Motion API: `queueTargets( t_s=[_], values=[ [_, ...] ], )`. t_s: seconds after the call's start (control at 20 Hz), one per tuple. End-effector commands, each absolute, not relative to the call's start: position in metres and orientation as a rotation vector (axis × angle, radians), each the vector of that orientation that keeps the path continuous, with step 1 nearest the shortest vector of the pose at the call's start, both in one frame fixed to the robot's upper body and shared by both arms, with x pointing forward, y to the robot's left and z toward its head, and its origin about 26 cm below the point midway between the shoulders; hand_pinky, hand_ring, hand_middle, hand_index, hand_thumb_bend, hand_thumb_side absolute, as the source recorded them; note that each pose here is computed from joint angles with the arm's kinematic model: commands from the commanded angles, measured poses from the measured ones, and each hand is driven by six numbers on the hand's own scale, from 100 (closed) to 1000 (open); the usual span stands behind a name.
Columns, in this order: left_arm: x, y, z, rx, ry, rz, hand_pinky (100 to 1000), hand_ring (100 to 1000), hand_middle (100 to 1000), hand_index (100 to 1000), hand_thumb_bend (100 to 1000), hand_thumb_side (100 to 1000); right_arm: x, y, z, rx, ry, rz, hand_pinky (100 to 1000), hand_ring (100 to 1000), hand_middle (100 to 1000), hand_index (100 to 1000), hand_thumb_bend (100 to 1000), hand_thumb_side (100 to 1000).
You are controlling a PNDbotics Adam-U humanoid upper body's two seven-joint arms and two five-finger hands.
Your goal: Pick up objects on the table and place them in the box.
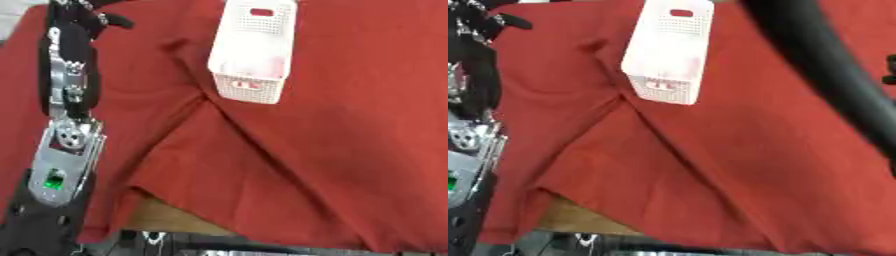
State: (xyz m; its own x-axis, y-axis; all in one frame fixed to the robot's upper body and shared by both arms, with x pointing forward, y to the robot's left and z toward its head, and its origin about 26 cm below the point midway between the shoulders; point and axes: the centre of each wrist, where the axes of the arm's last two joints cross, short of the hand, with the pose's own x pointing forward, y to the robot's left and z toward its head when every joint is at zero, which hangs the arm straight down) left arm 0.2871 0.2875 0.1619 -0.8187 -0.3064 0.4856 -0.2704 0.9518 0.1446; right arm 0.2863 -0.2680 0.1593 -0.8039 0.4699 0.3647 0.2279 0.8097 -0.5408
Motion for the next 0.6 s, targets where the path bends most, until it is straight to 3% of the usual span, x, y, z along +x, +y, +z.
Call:
queueTargets(
  t_s=[0.05,0.6],
  values=[
    [0.2836,0.2882,0.1648,0.405,-2.593,-0.079,519,731,790,935,343,931,0.2844,-0.2722,0.1645,-0.550,-2.511,0.673,636,763,824,752,161,760],
    [0.2856,0.2902,0.1696,0.385,-2.673,-0.012,523,714,781,926,364,915,0.2832,-0.2791,0.1642,-0.603,-2.504,0.643,633,759,823,753,154,767]
  ],
)
